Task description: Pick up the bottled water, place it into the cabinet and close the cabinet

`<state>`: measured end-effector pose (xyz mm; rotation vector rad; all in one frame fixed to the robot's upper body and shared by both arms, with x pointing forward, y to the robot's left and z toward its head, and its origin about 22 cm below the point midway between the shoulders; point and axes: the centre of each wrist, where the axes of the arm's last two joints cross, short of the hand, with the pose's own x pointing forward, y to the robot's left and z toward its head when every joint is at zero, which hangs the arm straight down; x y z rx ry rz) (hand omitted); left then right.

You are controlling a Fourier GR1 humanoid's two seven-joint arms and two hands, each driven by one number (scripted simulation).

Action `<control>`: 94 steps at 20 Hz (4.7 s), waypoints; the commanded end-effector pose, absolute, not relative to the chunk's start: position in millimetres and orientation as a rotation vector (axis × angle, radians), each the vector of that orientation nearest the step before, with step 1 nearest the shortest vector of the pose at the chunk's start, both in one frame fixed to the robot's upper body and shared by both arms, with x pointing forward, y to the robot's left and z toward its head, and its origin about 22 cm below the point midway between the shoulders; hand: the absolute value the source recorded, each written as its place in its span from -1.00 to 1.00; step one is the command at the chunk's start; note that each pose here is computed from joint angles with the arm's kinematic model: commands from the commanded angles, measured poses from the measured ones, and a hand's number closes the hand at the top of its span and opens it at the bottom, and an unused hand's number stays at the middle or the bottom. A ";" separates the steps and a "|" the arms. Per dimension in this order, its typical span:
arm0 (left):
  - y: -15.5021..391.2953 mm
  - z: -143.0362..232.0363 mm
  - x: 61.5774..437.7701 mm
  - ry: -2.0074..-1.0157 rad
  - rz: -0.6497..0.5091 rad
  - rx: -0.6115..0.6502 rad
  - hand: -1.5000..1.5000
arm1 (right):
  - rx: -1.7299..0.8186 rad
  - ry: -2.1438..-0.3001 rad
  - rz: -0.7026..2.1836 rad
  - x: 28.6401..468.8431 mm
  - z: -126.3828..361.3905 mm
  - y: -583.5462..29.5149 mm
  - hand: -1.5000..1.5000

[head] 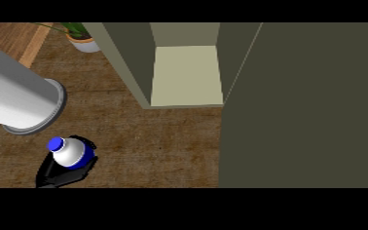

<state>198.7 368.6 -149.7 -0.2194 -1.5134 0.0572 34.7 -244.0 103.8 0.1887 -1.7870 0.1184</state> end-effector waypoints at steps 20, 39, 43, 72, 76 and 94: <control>230.8 -162.1 238.0 -1.691 0.316 -0.310 1.00 | 0.203 -1.818 0.092 31.0 116.0 -239.3 -1.00; 114.0 -19.0 320.2 -1.773 0.105 -0.224 1.00 | 0.193 -1.831 0.066 36.4 118.1 -246.2 -1.00; 99.6 -4.4 346.3 -1.759 0.113 -0.178 1.00 | 0.179 -1.840 0.106 31.3 121.1 -263.9 -1.00; 104.0 13.7 419.1 -1.628 0.090 0.359 1.00 | 0.244 -1.875 0.129 41.6 114.3 -267.0 -1.00; 118.6 20.8 427.6 -1.667 -0.021 0.479 -1.00 | 0.226 -1.865 0.145 46.4 105.5 -269.2 -1.00; 92.7 76.1 447.0 -1.876 0.009 0.243 -1.00 | 0.275 -1.852 0.186 44.5 102.8 -272.5 -1.00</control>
